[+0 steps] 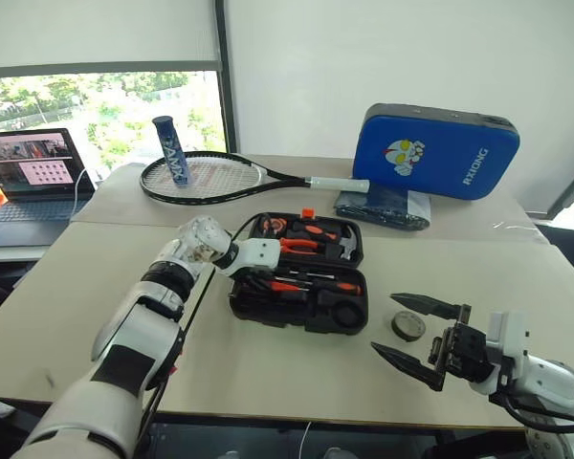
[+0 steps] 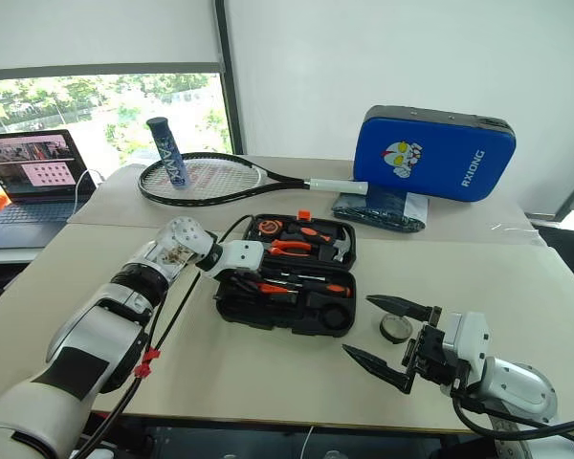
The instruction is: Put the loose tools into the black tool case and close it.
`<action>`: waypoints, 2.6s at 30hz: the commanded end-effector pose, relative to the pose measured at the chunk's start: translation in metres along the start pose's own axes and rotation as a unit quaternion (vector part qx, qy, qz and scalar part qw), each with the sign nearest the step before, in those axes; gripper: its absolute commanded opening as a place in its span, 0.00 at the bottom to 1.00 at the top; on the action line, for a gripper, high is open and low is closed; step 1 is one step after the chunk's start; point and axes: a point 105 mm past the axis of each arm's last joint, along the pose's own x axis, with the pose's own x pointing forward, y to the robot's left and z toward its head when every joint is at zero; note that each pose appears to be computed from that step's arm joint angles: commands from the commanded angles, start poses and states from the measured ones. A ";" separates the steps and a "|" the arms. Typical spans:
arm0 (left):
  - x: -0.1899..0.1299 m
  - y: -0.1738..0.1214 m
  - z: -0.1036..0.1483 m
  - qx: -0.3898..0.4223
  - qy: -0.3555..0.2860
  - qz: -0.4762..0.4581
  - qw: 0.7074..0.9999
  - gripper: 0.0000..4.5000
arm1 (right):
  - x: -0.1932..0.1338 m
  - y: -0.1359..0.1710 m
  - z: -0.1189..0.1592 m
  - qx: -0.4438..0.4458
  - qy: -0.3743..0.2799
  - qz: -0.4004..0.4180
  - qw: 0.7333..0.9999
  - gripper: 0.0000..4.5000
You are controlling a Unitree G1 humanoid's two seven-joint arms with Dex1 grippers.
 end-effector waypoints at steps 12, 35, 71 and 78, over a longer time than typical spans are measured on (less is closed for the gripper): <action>-0.033 0.012 0.030 0.028 -0.102 0.042 0.993 0.59 | 0.000 -0.001 0.002 -0.011 -0.010 0.007 1.000 1.00; 0.000 -0.008 -0.006 -0.035 -0.070 0.043 0.996 0.02 | 0.001 -0.003 0.003 -0.013 -0.011 0.009 1.000 1.00; -0.193 -0.223 -0.132 -0.381 -0.158 0.527 0.743 0.70 | 0.013 0.005 0.002 0.000 -0.068 0.026 0.997 1.00; -0.190 -0.211 -0.135 -0.393 -0.153 0.521 0.742 0.99 | 0.021 0.002 0.004 -0.003 -0.075 0.033 0.997 1.00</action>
